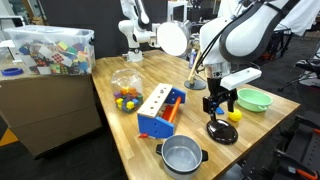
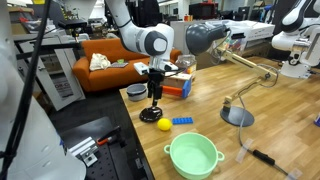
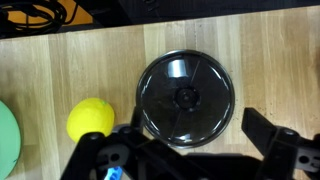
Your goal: Put the black lid on the grey pot
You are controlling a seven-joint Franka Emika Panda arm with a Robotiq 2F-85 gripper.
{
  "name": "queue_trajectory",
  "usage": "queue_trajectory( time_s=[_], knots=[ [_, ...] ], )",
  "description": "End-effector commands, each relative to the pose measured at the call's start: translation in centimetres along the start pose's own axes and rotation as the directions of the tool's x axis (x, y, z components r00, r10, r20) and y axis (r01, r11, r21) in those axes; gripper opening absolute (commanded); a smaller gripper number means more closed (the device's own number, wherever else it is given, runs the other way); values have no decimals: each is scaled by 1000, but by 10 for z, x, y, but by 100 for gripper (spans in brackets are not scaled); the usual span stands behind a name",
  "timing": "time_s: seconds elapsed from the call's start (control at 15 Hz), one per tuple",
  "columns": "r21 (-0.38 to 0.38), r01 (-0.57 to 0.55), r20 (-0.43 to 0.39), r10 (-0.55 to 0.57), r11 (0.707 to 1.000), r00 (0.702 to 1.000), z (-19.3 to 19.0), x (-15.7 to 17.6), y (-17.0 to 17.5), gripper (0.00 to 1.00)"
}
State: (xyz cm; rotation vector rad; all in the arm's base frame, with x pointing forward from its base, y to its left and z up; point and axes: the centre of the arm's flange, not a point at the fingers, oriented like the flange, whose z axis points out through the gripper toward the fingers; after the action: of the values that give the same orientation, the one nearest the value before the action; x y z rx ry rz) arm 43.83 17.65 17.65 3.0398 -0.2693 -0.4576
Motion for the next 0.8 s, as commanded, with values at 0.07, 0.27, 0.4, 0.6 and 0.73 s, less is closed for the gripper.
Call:
queue_trajectory(
  time_s=[0.07,0.27,0.4,0.6,0.73],
  knots=[
    [12,-10,20,9,1000,1000,19,-5,-5,100],
    [7,-6,40,6,1000,999,32,-10,-9,100],
    [3,-6,51,6,1000,999,38,-12,-10,100],
    [-2,-8,59,8,1000,998,43,-11,-9,100],
    [-8,-10,57,11,1000,998,42,-9,-8,100]
  ],
)
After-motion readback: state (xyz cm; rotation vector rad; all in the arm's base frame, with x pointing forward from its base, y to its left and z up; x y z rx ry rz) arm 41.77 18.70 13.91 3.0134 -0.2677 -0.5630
